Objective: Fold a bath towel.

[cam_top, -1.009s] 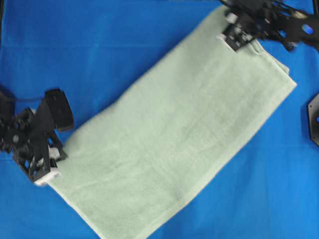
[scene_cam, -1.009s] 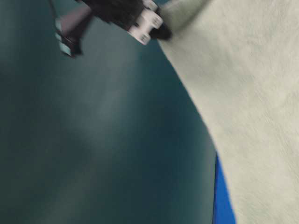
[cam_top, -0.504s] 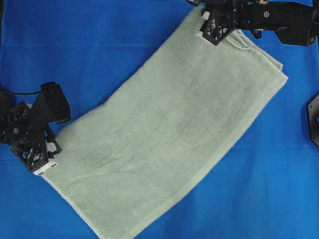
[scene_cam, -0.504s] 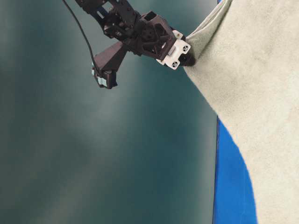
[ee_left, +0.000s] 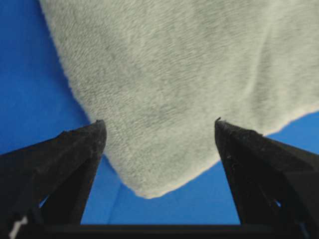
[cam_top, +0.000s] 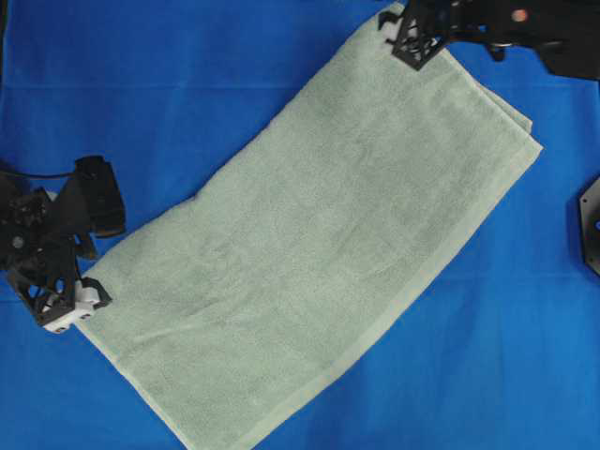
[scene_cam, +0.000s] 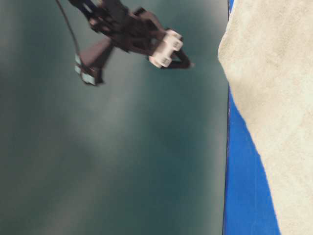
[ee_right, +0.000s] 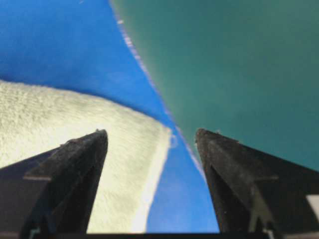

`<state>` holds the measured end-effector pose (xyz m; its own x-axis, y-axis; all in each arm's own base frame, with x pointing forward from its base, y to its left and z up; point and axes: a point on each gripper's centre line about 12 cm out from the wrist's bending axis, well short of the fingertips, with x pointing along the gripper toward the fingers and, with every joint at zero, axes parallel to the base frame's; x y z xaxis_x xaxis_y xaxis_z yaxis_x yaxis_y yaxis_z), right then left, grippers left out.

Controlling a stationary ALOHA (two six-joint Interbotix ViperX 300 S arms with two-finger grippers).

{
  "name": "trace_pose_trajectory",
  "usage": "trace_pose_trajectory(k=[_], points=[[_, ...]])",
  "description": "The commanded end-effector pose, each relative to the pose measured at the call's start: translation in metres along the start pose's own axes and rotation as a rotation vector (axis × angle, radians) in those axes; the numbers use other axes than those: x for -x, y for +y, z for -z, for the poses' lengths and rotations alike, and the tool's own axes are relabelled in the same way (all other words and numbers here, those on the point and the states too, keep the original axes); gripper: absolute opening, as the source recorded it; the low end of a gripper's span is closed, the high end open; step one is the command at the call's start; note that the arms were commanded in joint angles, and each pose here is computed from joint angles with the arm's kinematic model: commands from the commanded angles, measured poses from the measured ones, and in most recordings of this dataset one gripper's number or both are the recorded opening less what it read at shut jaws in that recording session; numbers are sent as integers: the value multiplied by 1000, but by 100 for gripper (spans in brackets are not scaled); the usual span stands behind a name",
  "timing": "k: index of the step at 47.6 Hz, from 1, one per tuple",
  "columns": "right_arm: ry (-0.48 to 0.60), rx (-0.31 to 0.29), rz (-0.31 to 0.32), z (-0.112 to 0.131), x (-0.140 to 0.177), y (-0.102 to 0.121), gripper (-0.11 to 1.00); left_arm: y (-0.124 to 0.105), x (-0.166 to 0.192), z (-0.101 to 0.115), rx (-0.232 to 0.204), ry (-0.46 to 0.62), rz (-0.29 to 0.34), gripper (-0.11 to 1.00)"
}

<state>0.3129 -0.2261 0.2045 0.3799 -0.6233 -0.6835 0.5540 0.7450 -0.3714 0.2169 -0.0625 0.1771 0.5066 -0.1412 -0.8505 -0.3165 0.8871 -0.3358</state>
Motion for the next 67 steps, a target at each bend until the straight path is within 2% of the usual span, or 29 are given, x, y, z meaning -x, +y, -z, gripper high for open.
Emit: trace_pose_trajectory(k=[1,6,10,12,16,19,23,33,45,54,67], points=[[-45,-58,1,-5,28,-10,68,-10,19,-13,-39,-75,59,83],[-61,-136,-46,8,57,-8,67,-14,38,-18,-126,-144,105,83],[-70,-188,-87,21,77,-3,67,-14,50,-18,-217,-191,127,83],[-68,-212,-104,29,86,-2,67,-14,56,-18,-276,-216,133,83],[-52,-266,-131,46,100,0,67,-13,62,-16,-361,-244,136,83],[-37,-296,-145,56,108,1,66,-12,65,-16,-411,-260,137,83],[-18,-320,-150,66,114,1,66,-13,67,-16,-456,-269,136,83],[40,-309,-141,75,103,5,66,-12,65,-16,-461,-262,131,83],[171,-295,-129,95,57,13,66,-12,64,-16,-458,-259,130,83],[190,-317,-161,110,23,18,66,-12,63,-16,-458,-256,128,83],[227,-339,-161,135,-18,8,66,-12,56,-15,-459,-233,116,83]])
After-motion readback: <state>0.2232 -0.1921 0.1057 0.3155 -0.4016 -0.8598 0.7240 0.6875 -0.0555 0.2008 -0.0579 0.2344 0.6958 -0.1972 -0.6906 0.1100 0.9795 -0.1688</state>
